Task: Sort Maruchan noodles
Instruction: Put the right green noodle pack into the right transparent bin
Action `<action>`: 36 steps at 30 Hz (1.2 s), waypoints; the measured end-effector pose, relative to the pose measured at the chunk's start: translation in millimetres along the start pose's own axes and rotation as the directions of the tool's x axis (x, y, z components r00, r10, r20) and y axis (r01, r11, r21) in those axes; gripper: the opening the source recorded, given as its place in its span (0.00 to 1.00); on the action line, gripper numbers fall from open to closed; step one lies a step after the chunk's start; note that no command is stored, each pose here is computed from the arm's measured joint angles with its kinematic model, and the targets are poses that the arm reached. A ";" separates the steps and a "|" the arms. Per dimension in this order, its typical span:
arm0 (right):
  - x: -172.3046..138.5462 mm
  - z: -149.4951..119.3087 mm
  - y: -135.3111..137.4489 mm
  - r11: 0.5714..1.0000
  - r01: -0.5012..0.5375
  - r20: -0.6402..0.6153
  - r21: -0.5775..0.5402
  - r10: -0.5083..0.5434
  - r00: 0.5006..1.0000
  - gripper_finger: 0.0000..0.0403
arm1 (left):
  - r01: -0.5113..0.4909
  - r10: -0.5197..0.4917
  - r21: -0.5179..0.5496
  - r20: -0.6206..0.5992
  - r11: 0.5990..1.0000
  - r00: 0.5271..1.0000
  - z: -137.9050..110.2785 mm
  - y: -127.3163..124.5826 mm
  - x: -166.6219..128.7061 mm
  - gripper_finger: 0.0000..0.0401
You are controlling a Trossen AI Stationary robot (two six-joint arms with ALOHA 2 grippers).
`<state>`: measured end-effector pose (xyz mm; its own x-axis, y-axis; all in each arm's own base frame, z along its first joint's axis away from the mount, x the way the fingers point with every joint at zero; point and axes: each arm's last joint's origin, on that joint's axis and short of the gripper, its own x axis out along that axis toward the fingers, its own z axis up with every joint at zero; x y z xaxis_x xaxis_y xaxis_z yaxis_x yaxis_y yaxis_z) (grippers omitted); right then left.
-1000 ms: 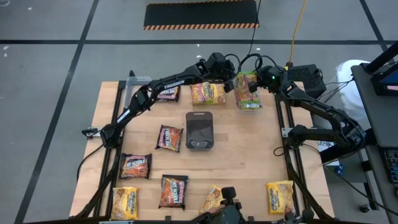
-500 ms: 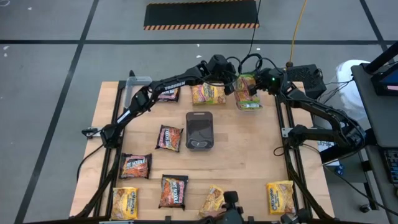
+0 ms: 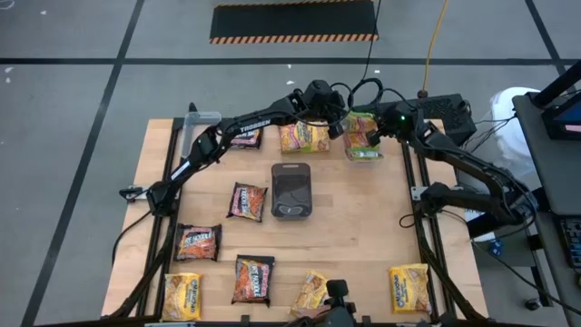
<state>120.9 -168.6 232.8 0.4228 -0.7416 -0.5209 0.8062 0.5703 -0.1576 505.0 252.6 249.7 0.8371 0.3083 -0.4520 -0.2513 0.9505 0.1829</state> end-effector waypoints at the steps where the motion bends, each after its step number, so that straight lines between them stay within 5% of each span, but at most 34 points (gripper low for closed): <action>1: -2.0 0.5 -0.3 1.000 0.001 0.006 -0.011 -0.001 1.000 0.00 | 0.000 0.000 0.000 0.000 1.000 1.000 0.0 -0.1 0.0 0.00; 24: -10.2 -3.1 -0.7 0.998 -0.005 -0.026 -0.056 0.003 1.000 0.00 | 0.000 0.000 -0.037 0.001 0.999 1.000 0.4 -0.1 -0.3 0.02; 36: -10.3 -3.4 -0.6 0.998 -0.004 -0.029 -0.056 0.002 1.000 0.14 | 0.000 0.000 -0.040 0.001 0.999 1.000 0.7 -0.1 -0.6 0.02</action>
<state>114.6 -160.1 235.4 0.4124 -0.7298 -0.5453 0.7800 0.5921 -0.2026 504.9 252.3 250.5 0.8377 0.3086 -0.4506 -0.2710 0.9512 0.1477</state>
